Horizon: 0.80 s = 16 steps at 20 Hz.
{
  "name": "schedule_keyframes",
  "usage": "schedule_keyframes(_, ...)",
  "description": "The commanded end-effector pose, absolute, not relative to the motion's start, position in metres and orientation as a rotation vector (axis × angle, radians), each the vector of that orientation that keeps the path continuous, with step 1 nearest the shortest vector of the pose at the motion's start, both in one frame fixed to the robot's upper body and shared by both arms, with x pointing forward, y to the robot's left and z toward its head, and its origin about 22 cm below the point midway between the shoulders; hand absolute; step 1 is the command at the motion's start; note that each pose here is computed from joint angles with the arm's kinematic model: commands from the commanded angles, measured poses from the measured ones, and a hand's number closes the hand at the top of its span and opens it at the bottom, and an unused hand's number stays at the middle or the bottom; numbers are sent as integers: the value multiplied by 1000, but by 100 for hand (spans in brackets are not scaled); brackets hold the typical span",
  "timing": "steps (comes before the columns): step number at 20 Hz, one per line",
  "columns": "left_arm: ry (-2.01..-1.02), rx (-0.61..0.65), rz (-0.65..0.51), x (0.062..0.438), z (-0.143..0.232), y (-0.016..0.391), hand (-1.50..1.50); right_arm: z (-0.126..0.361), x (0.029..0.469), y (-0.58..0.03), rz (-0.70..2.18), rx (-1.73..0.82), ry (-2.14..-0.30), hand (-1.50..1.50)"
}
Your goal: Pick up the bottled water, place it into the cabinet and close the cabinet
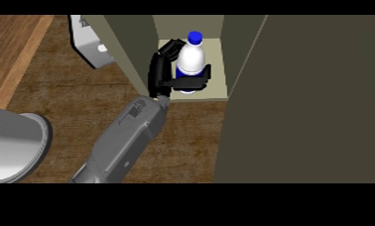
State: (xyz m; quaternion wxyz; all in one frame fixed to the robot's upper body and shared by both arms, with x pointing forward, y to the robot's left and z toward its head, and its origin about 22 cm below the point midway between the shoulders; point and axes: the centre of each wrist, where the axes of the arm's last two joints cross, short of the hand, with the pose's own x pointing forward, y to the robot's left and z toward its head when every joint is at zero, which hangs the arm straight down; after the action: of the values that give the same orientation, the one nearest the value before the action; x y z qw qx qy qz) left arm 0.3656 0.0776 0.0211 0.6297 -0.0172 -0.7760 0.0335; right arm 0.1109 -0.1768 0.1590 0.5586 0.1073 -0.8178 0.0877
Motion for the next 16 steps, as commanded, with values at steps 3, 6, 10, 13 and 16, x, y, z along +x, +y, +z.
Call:
schedule_keyframes(3,-1753,65,132,379,17,76,150,170,92,-196,213,242,-1964,-150)
schedule_keyframes(6,-1753,151,73,386,9,81,150,170,95,-189,218,259,-1960,-150)
schedule_keyframes(10,-1739,190,94,410,26,85,150,171,92,-191,199,255,-1958,-150)
schedule_keyframes(13,-1745,300,59,405,7,92,150,177,96,-193,237,280,-1972,-150)
schedule_keyframes(16,-1760,319,74,413,13,95,150,172,92,-195,227,263,-1980,-150)
